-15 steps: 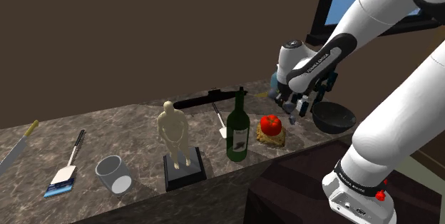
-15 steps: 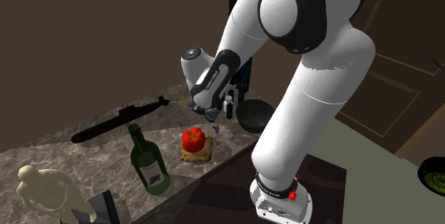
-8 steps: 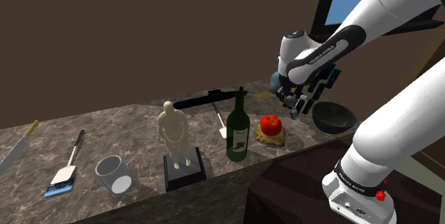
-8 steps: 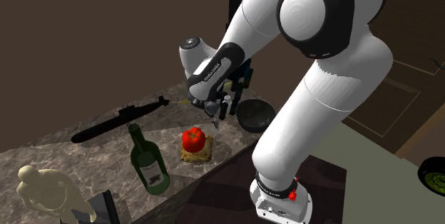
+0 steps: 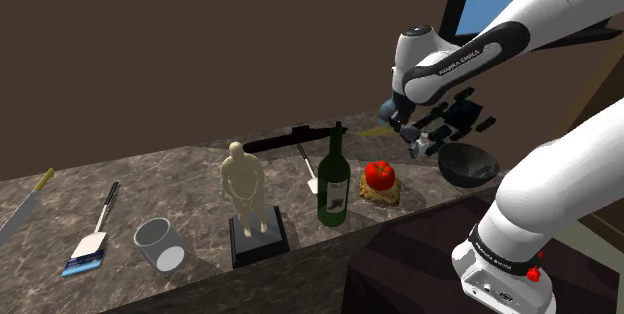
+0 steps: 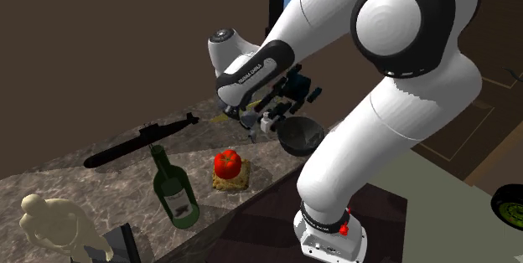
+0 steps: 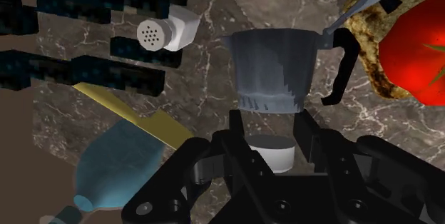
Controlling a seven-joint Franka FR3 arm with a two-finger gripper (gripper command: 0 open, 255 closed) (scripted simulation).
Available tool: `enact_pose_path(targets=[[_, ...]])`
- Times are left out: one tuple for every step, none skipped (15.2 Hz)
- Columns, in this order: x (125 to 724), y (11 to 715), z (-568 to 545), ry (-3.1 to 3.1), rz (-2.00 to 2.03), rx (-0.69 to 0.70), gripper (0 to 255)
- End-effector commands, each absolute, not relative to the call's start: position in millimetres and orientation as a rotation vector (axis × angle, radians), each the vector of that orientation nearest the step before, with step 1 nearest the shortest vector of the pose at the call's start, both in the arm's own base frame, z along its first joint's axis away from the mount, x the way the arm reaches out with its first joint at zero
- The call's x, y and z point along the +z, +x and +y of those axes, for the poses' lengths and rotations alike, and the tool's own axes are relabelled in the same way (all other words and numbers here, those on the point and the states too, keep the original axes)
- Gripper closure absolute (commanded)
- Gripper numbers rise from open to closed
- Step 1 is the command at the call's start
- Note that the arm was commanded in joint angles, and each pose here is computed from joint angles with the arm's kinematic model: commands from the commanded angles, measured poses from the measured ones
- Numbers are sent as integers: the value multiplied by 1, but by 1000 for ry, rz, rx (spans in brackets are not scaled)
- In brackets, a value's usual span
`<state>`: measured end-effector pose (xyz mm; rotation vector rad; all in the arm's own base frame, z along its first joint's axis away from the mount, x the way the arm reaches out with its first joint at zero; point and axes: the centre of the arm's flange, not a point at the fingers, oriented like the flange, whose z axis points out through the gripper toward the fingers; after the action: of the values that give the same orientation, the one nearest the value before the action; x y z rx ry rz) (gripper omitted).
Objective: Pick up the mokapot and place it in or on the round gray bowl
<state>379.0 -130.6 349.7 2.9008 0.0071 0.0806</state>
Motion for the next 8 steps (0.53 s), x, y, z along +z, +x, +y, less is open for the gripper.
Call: enact_pose_path(targets=[[361,378,-131,2901,7,80,255],[365,378,-131,2901,7,80,255],[365,367,-138,2901,7,80,255],[364,356,-145,2901,7,80,255],[364,344,-152,2901,7,80,255],[364,333,-159,2901,7,80,255],[363,322,-165,2901,7,80,255],[363,310,-172,2901,7,80,255]])
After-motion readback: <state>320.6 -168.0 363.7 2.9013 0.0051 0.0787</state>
